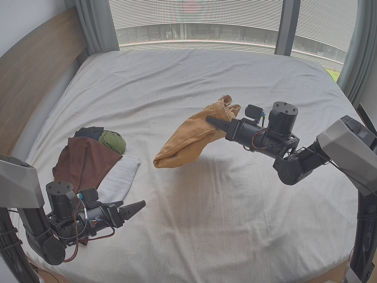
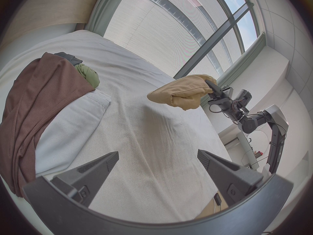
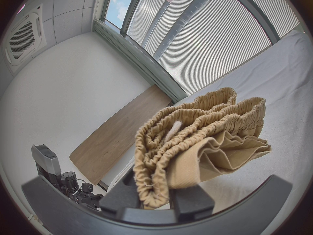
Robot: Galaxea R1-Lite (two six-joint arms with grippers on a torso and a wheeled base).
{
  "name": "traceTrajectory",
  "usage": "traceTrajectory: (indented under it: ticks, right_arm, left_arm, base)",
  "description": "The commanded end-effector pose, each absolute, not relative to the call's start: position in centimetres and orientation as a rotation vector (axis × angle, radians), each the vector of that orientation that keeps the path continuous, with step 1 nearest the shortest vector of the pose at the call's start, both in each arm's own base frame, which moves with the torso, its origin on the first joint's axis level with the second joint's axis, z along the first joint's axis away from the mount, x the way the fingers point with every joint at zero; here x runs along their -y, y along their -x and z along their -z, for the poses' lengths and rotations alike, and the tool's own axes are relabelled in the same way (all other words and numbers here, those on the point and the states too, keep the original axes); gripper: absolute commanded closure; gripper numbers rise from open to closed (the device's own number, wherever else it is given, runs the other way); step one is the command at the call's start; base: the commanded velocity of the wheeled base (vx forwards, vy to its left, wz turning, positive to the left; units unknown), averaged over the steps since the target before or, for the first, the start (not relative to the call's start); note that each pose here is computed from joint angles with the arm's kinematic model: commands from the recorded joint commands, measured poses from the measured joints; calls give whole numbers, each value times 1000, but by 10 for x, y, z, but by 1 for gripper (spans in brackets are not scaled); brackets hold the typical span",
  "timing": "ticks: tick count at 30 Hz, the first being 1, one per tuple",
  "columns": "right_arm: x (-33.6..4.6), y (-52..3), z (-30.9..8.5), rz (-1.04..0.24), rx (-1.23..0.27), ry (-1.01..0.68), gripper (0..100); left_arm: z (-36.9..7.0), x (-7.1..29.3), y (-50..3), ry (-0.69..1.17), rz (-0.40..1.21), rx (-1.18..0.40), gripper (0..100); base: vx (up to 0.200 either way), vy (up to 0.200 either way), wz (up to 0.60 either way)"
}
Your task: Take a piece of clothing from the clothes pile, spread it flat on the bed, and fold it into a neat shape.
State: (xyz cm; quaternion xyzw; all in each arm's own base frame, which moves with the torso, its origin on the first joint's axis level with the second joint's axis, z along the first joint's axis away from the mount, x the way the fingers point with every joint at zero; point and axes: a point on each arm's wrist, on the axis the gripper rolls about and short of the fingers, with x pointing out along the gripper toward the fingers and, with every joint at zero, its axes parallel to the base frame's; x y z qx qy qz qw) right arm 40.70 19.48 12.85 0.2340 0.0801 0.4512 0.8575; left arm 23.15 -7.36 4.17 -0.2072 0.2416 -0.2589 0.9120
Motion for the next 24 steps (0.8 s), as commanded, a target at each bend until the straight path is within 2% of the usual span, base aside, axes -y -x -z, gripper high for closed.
traceTrajectory:
  ticks: [1, 8, 18, 24]
  right_arm:
    - [-197, -420, -117, -938, -180, -493, 100]
    - [-203, -433, -116, -938, -180, -493, 100]
    - [-204, -450, -145, -936, -138, -490, 100]
    - [-206, -469, -127, -919, -153, -492, 100]
  left_arm:
    - [-41, 74, -232, 428, 534, -500, 0]
    - [-40, 74, -232, 429, 534, -504, 0]
    - [-39, 74, -233, 431, 533, -507, 0]
    - [-39, 74, -232, 433, 544, -512, 0]
  base:
    - [0, 0, 0]
    - [0, 0, 0]
    - [0, 0, 0]
    - [0, 0, 0]
